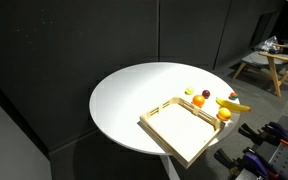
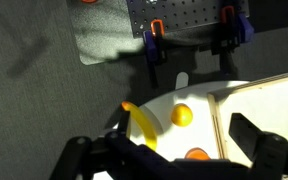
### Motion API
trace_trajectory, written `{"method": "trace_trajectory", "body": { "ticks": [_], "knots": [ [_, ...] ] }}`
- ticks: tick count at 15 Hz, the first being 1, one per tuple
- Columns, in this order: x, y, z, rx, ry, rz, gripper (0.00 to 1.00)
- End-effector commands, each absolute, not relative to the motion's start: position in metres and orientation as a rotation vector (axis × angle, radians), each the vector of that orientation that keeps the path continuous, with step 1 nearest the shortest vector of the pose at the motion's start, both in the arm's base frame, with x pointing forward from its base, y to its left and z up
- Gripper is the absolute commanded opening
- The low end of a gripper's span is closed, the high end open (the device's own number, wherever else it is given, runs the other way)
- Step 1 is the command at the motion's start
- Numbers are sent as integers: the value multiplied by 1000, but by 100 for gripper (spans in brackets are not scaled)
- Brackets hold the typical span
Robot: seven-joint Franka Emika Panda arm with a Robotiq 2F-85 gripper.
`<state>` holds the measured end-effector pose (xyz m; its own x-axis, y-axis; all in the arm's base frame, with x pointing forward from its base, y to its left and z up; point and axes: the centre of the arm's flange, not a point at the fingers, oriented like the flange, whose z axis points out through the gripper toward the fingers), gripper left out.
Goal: Put the banana in the crate
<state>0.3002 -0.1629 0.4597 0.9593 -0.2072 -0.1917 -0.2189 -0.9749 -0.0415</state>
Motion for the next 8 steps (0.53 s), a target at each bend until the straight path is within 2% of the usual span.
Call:
{"method": "trace_trajectory", "body": {
  "ticks": [1, 8],
  "knots": [
    [318, -160, 449, -3057, 235, 241, 100],
    [347, -167, 419, -3082, 135, 202, 100]
  ]
}}
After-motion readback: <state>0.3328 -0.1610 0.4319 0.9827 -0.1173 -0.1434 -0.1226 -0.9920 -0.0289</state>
